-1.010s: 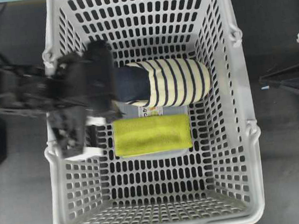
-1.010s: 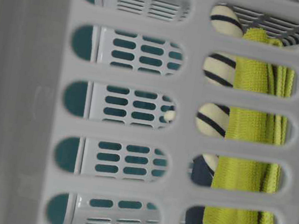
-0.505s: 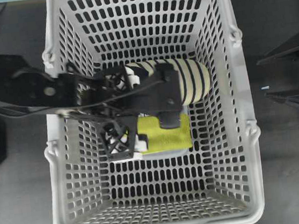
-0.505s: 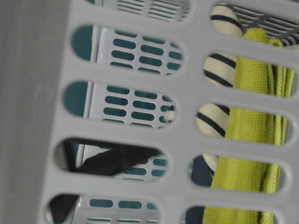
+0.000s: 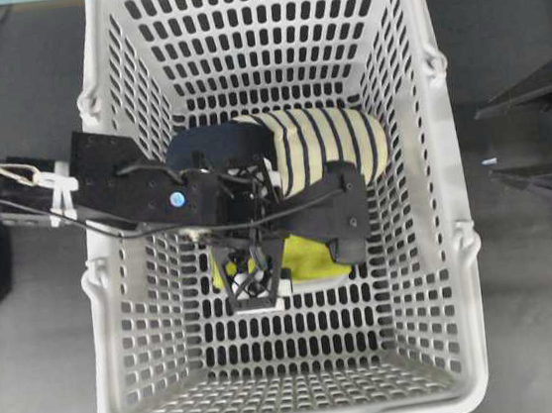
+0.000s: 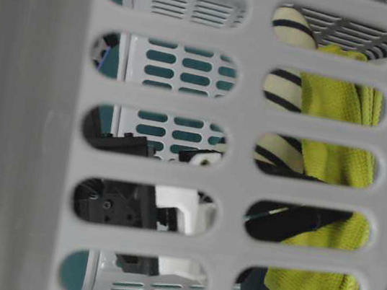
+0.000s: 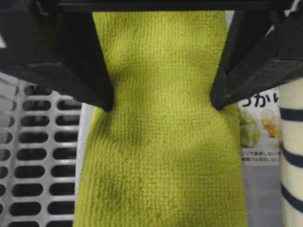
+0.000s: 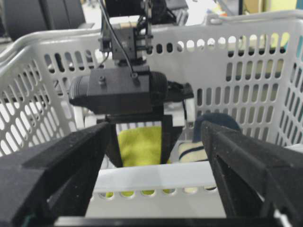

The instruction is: Pick up the yellow cloth from the shopping basket with the left arm.

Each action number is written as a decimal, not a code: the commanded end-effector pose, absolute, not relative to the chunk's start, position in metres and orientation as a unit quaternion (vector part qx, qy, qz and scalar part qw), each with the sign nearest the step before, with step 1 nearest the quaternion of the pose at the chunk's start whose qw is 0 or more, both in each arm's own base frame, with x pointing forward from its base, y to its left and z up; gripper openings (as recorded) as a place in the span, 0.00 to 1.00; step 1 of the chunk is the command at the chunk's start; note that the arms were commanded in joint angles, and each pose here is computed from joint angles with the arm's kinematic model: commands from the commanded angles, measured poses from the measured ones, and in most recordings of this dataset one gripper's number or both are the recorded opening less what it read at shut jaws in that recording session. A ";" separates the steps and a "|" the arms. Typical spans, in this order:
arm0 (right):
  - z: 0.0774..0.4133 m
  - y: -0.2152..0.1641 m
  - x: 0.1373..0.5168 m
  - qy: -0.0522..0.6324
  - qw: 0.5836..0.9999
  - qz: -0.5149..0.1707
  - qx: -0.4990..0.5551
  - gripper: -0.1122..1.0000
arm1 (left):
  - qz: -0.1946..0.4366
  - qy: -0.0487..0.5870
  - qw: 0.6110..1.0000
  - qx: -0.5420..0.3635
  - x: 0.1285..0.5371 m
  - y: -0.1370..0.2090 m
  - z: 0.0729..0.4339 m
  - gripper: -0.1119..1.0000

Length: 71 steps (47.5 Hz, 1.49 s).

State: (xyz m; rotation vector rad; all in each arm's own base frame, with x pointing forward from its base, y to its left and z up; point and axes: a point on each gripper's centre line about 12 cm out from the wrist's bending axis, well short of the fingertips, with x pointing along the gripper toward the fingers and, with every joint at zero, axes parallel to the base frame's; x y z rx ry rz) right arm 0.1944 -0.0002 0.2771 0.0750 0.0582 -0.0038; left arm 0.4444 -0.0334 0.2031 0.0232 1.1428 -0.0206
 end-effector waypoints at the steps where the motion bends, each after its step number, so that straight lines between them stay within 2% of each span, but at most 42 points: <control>1: 0.280 0.000 0.195 0.024 0.999 -0.002 0.040 0.77 | -0.012 0.535 0.845 0.014 0.444 -0.034 0.203 0.79; 6: 0.281 0.000 0.194 0.021 0.999 -0.002 0.040 0.77 | -0.017 0.534 0.845 0.019 0.443 -0.036 0.205 0.62; 13: 0.282 0.000 0.192 0.016 0.999 -0.002 0.039 0.77 | -0.016 0.528 0.849 0.021 0.440 -0.034 0.221 0.28; 15: 0.281 -0.001 0.191 0.018 0.999 -0.002 0.039 0.77 | -0.016 0.523 0.852 0.020 0.440 -0.034 0.232 0.24; 18: 0.280 0.000 0.190 0.021 0.999 -0.002 0.039 0.77 | -0.015 0.513 0.858 0.019 0.441 -0.034 0.254 0.24; 32: 0.278 0.000 0.188 0.033 0.999 -0.002 0.040 0.76 | -0.011 0.473 0.881 0.013 0.428 -0.034 0.414 0.24; 38: 0.277 0.000 0.188 0.037 0.999 -0.003 0.039 0.76 | -0.008 0.473 0.881 0.009 0.420 -0.032 0.459 0.24; 50: 0.277 0.000 0.188 0.036 0.999 -0.003 0.040 0.76 | -0.003 0.506 0.862 0.008 0.426 -0.031 0.469 0.24; 71: 0.275 0.000 0.188 0.043 0.998 -0.003 0.039 0.76 | 0.000 0.509 0.860 0.006 0.430 -0.029 0.465 0.24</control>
